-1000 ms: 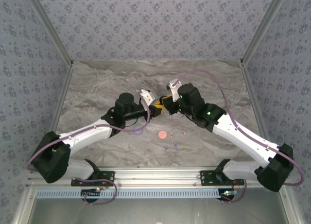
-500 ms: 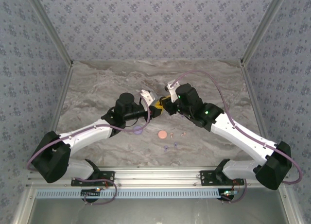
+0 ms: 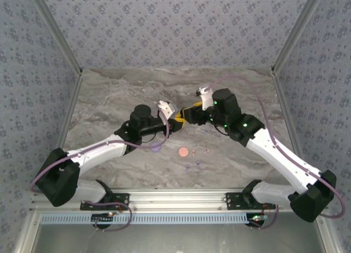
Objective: Insert the wireless bluetooth earbuds into the charging case
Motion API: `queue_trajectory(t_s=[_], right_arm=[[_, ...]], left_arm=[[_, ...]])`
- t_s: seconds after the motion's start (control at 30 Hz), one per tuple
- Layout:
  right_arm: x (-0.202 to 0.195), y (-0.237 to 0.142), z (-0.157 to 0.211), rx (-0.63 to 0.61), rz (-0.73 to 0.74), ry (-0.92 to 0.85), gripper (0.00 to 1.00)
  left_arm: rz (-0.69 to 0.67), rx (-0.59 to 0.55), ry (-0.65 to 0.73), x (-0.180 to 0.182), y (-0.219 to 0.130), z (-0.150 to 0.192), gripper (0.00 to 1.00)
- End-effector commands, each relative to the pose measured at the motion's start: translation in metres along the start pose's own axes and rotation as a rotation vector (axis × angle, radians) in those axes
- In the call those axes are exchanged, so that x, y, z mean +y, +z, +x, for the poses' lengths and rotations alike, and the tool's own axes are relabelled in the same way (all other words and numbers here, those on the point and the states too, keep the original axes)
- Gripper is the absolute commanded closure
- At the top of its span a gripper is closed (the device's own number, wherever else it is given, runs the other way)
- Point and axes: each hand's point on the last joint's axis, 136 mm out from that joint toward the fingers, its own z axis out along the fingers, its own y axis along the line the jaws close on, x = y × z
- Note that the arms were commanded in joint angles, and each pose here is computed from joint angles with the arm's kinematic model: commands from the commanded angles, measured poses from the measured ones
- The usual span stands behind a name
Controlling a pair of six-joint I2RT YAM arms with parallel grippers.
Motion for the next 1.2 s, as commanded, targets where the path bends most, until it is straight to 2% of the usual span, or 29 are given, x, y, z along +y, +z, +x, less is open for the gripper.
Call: queue_trajectory(t_s=[0.0, 0.1, 0.23, 0.37, 0.57, 0.73, 1.17], right_arm=[[0.004, -0.029, -0.026, -0.089, -0.083, 0.080, 0.32], [-0.007, -0.037, -0.024, -0.102, -0.130, 0.149, 0.16], [-0.018, -0.040, -0.023, -0.106, -0.193, 0.228, 0.01], [-0.008, -0.040, -0.034, -0.116, -0.286, 0.236, 0.00], [0.024, -0.031, -0.034, -0.039, -0.435, 0.177, 0.00], [0.041, -0.020, -0.029, 0.015, -0.497, 0.157, 0.00], [0.059, -0.038, -0.039, -0.017, -0.550, 0.091, 0.00]], left_arm=[[0.036, -0.109, 0.014, -0.009, -0.002, -0.033, 1.00], [0.053, -0.154, 0.002, -0.010, -0.005, -0.042, 1.00], [0.104, -0.202, 0.003, -0.016, -0.011, -0.059, 1.00], [0.180, -0.228, 0.035, -0.026, -0.019, -0.073, 1.00], [0.241, -0.245, 0.070, -0.034, -0.025, -0.088, 1.00], [0.258, -0.241, 0.068, -0.036, -0.023, -0.091, 1.00], [0.246, -0.204, 0.060, -0.032, -0.018, -0.084, 1.00]])
